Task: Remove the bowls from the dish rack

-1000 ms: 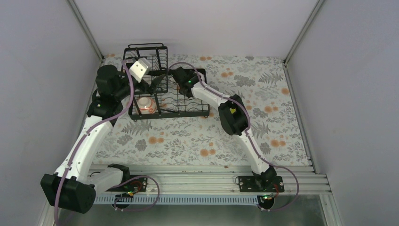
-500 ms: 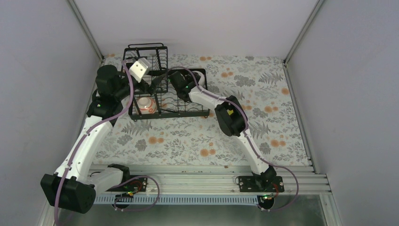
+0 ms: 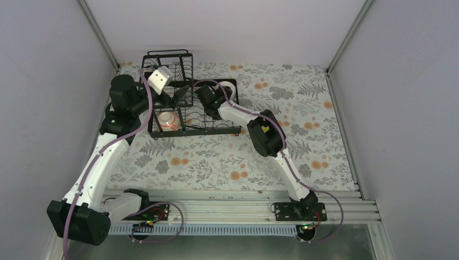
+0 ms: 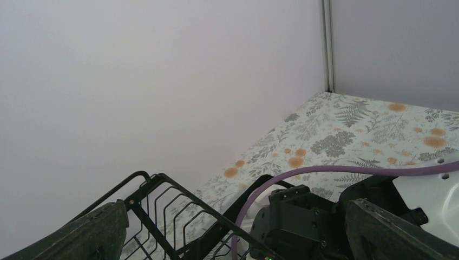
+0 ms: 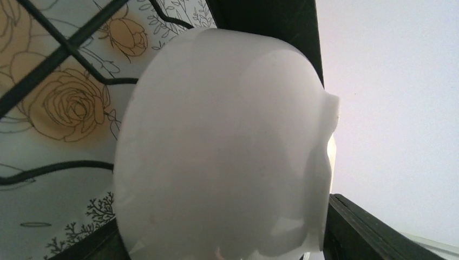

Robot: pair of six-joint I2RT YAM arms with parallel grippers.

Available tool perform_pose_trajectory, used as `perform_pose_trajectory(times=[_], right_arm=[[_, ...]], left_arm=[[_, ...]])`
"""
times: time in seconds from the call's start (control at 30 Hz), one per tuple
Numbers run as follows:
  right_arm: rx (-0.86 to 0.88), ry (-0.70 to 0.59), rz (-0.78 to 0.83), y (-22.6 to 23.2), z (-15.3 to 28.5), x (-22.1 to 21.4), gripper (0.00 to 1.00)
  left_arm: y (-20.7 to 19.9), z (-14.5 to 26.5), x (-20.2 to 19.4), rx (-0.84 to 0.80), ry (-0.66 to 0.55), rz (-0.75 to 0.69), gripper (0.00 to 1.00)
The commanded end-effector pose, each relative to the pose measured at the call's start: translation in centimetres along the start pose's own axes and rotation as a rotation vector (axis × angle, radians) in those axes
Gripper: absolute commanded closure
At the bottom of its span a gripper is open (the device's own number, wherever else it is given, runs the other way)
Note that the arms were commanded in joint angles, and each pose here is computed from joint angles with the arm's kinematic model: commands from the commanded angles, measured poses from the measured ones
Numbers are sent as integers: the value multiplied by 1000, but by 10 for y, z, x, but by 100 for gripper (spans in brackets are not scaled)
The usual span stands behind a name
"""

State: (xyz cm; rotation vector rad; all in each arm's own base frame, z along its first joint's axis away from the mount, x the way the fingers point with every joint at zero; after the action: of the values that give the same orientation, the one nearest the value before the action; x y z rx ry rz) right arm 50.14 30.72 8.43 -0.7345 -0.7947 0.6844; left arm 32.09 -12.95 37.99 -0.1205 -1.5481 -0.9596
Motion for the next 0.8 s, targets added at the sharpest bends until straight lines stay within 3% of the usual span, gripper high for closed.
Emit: perform_pose_trajectory(times=[0.0,0.77], right_arm=[[-137,-25,-77,-52,17,9,27],[-247,-85,-82,-90,45,19,27]], left_arm=[[4,6,13,7,-42,-9,0],[7,8,12,6,-49,6,0]])
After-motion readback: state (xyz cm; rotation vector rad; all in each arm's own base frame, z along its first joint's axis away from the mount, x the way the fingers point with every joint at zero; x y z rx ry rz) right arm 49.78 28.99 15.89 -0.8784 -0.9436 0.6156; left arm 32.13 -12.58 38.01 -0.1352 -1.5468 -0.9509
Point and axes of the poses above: each gripper's point midway between its finger pads, its own z axis back along the fingers, its own y axis along the line the jaws close on, x = y × z, the point moved 3 cm from there along z, back along the fingers, and after that the axes turned 15 degrees about -z, right-handed, at the moved point
